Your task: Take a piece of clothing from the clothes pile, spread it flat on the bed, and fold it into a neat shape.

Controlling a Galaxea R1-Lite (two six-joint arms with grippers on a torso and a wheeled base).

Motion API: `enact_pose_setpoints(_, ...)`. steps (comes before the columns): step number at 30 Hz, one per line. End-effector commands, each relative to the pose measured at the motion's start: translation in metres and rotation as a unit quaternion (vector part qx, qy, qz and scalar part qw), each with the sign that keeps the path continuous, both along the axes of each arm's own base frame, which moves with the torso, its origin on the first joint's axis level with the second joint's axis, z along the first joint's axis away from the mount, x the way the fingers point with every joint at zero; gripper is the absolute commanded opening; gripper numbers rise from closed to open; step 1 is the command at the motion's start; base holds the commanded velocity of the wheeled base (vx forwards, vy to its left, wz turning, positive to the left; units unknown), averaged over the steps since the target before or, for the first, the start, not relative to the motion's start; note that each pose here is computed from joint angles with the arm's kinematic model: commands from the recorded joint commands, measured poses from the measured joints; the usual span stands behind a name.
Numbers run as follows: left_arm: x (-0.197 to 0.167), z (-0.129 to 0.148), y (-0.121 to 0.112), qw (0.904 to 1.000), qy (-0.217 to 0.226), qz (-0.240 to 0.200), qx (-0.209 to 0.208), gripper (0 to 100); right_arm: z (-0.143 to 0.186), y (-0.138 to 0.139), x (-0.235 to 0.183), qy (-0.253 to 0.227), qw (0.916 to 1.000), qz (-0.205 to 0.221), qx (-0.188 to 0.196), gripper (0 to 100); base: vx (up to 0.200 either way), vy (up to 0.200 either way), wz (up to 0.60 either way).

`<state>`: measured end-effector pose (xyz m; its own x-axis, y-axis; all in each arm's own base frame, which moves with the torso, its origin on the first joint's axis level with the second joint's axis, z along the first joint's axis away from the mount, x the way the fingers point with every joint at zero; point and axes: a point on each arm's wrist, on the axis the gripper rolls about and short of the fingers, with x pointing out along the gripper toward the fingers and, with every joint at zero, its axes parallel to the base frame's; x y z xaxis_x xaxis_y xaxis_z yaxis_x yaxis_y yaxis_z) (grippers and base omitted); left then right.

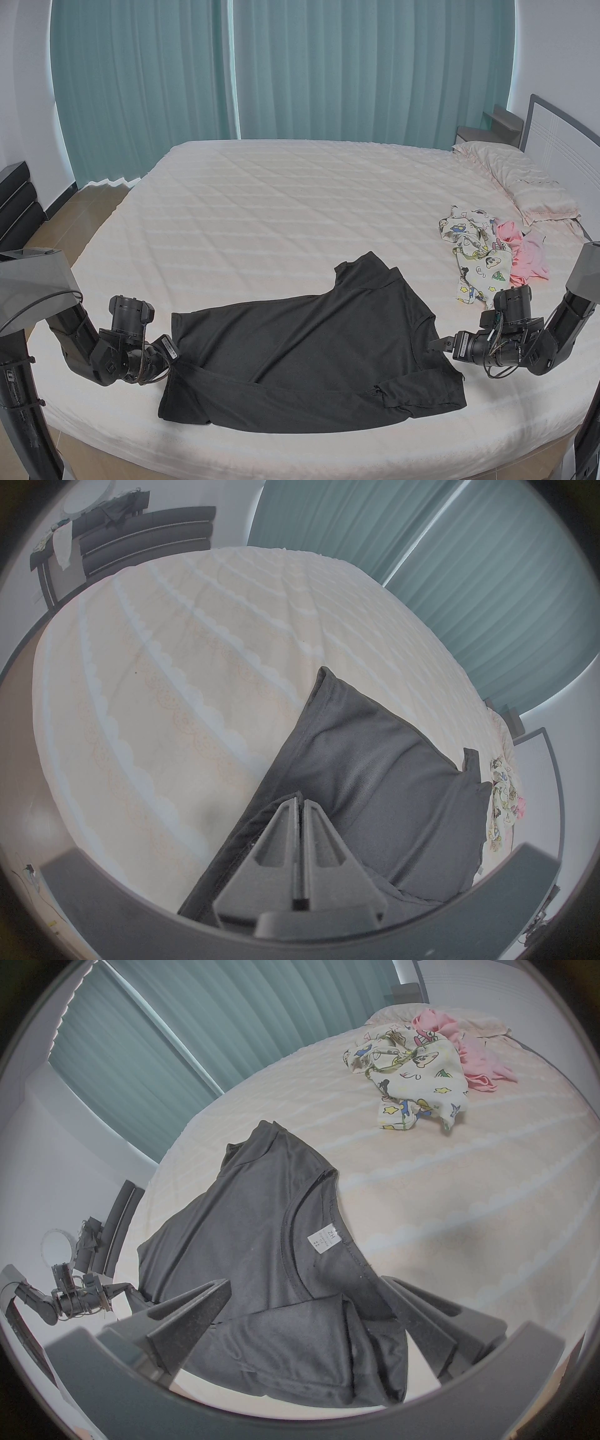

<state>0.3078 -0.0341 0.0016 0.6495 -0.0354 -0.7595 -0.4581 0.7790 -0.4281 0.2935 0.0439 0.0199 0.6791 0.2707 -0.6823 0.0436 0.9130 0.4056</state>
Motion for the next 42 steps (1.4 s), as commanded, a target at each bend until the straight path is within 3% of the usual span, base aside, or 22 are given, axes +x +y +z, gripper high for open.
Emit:
enact_pose_setpoints(1,0.000,0.002,0.000,0.9999,-0.001,0.004,-0.014,0,-0.022,-0.003,0.011,0.022,0.9997,0.011,-0.003,100,0.000,0.000,0.00)
enact_pose_setpoints(6,0.000,-0.001,0.000,0.9999,0.004,0.004,-0.015,0,-0.029,-0.002,0.011,0.027,0.9980,0.056,0.007,100,0.000,0.000,0.00)
enact_pose_setpoints(12,0.000,-0.002,0.003,0.9998,0.007,0.009,-0.015,0,-0.049,-0.008,0.016,0.017,0.9949,0.095,-0.030,100,0.000,0.000,0.00)
enact_pose_setpoints(32,0.000,-0.002,0.008,0.9997,0.007,0.017,-0.016,0,-0.063,-0.003,0.012,0.035,0.9930,0.111,-0.019,100,0.000,0.000,0.00)
enact_pose_setpoints(33,0.000,-0.002,0.008,0.9997,0.007,0.017,-0.016,0,-0.063,-0.003,0.012,0.036,0.9930,0.111,-0.019,0,0.000,0.000,0.00)
enact_pose_setpoints(42,0.000,-0.002,0.008,0.9997,0.007,0.017,-0.016,0,-0.058,-0.010,0.012,0.029,0.9946,0.098,-0.019,0,0.000,0.000,0.00)
